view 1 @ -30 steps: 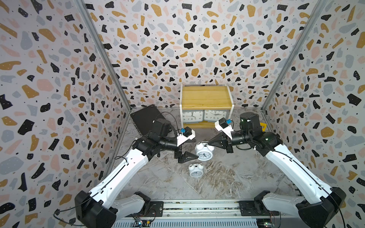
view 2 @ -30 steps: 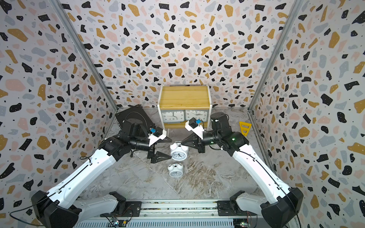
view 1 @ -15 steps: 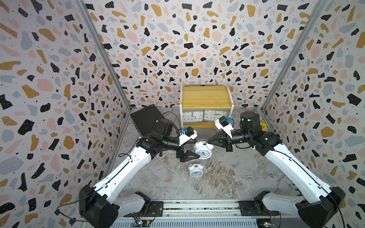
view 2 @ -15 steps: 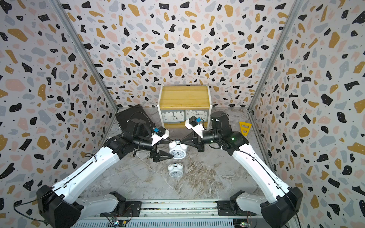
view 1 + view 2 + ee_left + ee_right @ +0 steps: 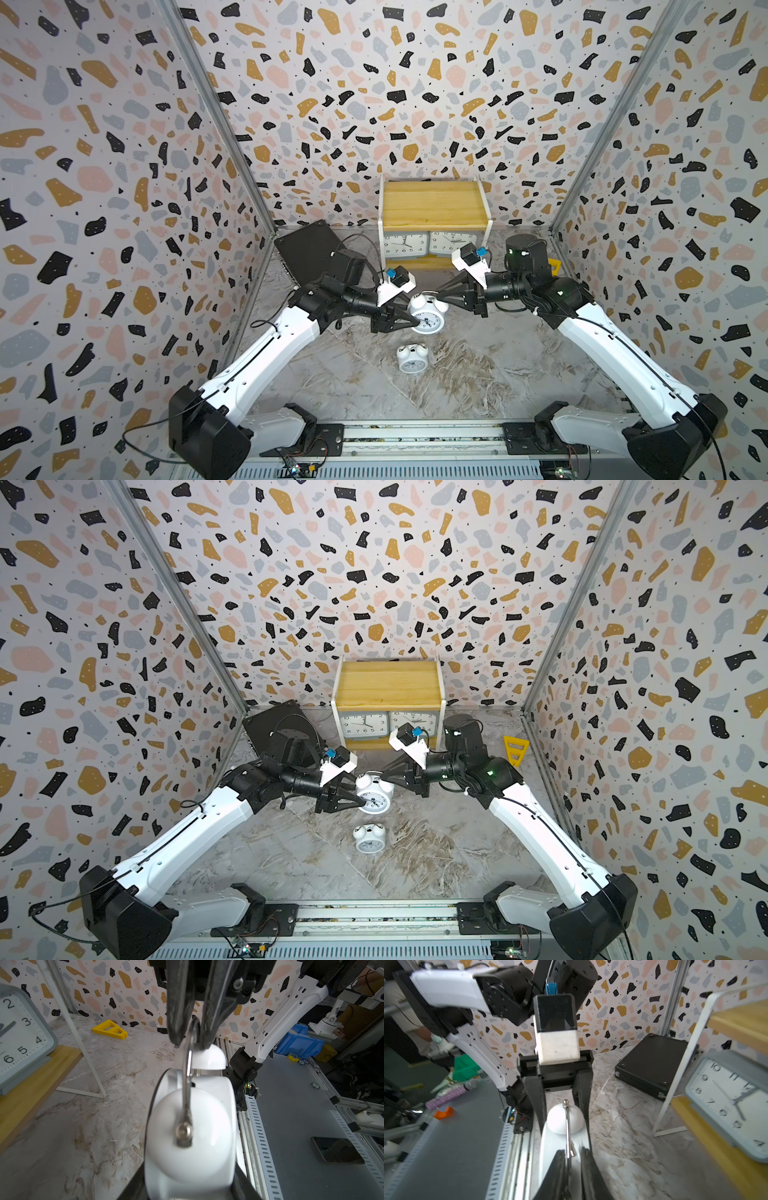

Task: Place the alarm clocks on the shelf by style
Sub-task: Pick up the alarm from the center of the board.

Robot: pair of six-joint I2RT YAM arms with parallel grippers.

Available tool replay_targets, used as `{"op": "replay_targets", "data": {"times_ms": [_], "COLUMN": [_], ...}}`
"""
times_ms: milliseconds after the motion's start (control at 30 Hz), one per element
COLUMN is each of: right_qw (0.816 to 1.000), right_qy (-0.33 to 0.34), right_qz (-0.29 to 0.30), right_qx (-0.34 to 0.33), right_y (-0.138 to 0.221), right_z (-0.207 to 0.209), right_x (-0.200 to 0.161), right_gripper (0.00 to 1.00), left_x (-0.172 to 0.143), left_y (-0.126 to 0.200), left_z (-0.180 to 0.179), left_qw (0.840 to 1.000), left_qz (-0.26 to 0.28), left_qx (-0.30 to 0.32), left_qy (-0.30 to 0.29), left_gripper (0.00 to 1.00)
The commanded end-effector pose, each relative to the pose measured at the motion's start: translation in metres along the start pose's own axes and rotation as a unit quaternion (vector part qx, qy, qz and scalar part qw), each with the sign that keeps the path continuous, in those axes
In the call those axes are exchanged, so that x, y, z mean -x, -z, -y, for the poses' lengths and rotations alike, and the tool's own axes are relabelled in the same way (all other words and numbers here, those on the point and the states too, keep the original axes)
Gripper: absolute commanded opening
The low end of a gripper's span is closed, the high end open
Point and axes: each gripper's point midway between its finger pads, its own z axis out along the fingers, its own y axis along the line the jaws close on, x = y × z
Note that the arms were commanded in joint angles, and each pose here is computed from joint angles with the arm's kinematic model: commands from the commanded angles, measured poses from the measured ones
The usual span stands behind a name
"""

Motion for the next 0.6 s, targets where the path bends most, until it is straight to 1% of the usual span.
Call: {"op": "replay_targets", "data": {"times_ms": [0, 100, 133, 200, 267, 367, 500, 567], "right_qw": [0.999, 0.996, 0.994, 0.987, 0.977, 0.954, 0.912, 0.893], "right_qy": [0.028, 0.027, 0.026, 0.018, 0.007, -0.021, -0.054, -0.065], "right_qz": [0.007, 0.01, 0.013, 0.018, 0.026, 0.04, 0.053, 0.054], "right_qx": [-0.046, -0.089, -0.109, -0.156, -0.21, -0.295, -0.403, -0.442], "right_y": [0.01, 0.017, 0.021, 0.031, 0.044, 0.07, 0.104, 0.118], "right_z": [0.005, 0.015, 0.021, 0.035, 0.051, 0.078, 0.108, 0.119], "right_x": [0.006, 0.007, 0.007, 0.006, 0.003, -0.003, -0.015, -0.021], "right_gripper": [0.29, 0.47, 0.52, 0.56, 0.59, 0.61, 0.62, 0.63], "left_x": [0.027, 0.029, 0.03, 0.033, 0.038, 0.05, 0.071, 0.082], "left_y": [0.016, 0.021, 0.024, 0.028, 0.031, 0.039, 0.05, 0.056], "left_z": [0.014, 0.014, 0.014, 0.014, 0.011, 0.007, 0.001, -0.006], "left_qw": [0.998, 0.998, 0.998, 0.998, 0.998, 0.996, 0.992, 0.989], "left_qz": [0.029, 0.024, 0.022, 0.021, 0.023, 0.031, 0.045, 0.053], "left_qx": [0.01, 0.027, 0.033, 0.044, 0.057, 0.076, 0.111, 0.135], "left_qy": [-0.049, -0.046, -0.045, -0.039, -0.033, -0.026, -0.031, -0.028], "left_gripper": [0.35, 0.35, 0.35, 0.35, 0.35, 0.35, 0.36, 0.36]}}
